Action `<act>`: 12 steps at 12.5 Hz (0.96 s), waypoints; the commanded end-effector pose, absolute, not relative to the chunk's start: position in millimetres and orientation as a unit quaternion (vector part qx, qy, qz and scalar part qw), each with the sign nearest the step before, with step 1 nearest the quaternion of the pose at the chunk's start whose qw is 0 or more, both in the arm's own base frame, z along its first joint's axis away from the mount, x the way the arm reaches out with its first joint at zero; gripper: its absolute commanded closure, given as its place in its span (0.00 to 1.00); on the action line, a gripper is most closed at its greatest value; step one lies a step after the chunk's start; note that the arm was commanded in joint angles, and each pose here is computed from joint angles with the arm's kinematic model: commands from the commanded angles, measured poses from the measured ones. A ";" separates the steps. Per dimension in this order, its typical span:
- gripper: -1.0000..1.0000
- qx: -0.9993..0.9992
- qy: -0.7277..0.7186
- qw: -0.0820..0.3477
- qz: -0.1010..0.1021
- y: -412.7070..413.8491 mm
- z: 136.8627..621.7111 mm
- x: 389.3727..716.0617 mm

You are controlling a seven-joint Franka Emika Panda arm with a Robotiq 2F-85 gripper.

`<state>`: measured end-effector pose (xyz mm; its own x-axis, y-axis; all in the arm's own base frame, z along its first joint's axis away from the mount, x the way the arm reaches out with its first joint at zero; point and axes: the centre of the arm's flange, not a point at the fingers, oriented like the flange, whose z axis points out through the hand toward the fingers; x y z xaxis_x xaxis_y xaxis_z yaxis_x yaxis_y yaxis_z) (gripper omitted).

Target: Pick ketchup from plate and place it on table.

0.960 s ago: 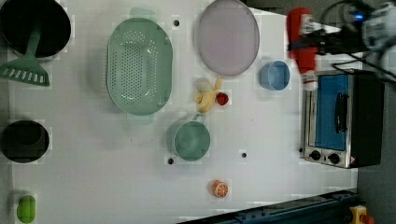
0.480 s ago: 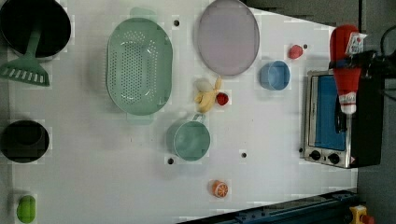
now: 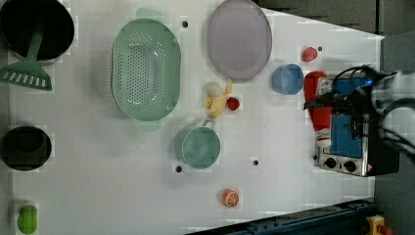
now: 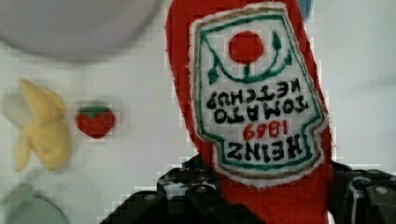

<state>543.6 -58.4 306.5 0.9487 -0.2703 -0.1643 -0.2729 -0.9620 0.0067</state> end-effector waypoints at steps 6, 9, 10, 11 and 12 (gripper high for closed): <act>0.03 -0.983 0.153 0.011 0.104 -45.6 195.1 508.7; 0.00 -0.985 0.154 0.012 0.081 -45.4 211.4 519.9; 0.00 -0.985 0.160 0.012 0.066 -44.1 233.1 527.6; 0.00 -0.984 0.171 0.012 0.049 -41.8 262.3 535.4; 0.00 -0.981 0.189 0.011 0.036 -39.1 296.3 541.5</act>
